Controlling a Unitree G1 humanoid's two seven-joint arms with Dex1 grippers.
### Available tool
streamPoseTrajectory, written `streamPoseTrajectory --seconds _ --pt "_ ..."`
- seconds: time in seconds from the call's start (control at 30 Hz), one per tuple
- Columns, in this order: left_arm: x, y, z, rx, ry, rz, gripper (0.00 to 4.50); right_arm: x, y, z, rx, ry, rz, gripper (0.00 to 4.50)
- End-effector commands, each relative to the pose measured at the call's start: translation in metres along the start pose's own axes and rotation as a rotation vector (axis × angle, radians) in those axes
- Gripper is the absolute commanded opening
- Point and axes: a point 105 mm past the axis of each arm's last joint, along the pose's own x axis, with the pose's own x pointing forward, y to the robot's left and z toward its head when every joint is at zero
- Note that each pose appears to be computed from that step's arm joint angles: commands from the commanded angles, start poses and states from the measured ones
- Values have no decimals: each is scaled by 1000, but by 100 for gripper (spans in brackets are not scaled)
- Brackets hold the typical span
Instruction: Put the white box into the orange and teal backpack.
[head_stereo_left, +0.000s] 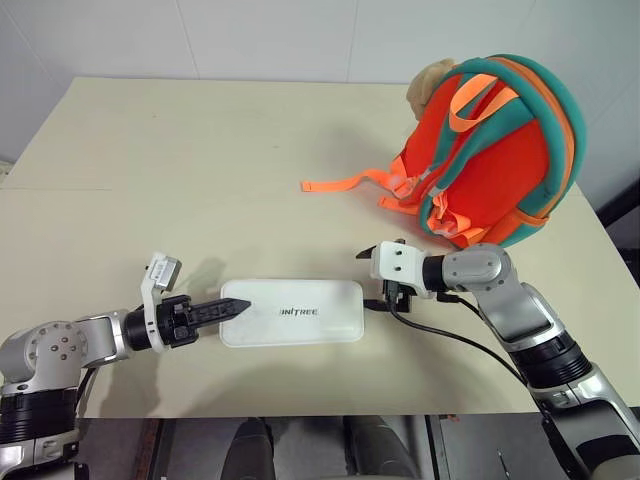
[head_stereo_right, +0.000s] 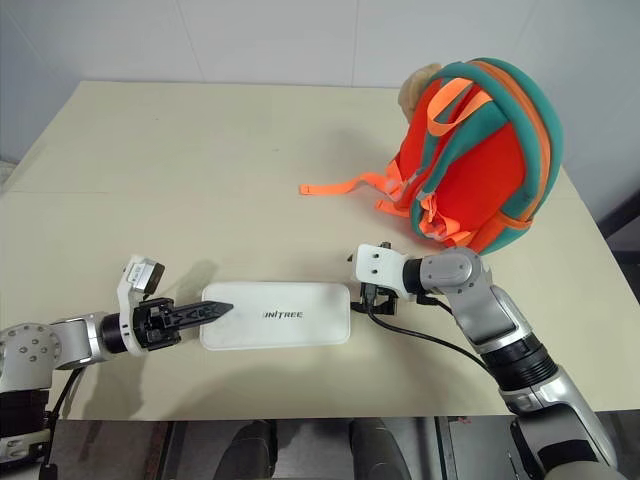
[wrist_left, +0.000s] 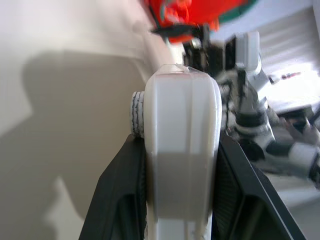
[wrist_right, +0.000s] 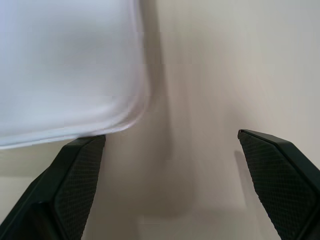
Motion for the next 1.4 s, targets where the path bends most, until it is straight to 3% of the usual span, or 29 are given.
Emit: streamPoseTrajectory --seconds 0.03,0.4,0.67,0.83,1.07,1.37,1.4 --pt "-10 -8 20 39 -125 1 132 -19 -23 13 14 -61 -115 450" --pt "-23 -13 31 6 -371 44 132 -88 -49 12 266 -231 -367 450" --pt "-17 -16 32 -41 -421 50 132 -138 -60 3 414 -300 -567 450" --pt "-13 -15 37 -53 -424 53 132 -141 -70 -6 437 -301 -660 450" --pt "-4 -19 44 -48 -405 31 132 -121 -102 -5 514 -418 -795 450" --pt "-2 -22 45 -40 -405 24 132 -95 -134 14 586 -570 -895 450" --pt "-1 -23 46 -37 -408 24 132 -94 -139 15 611 -585 -918 432"
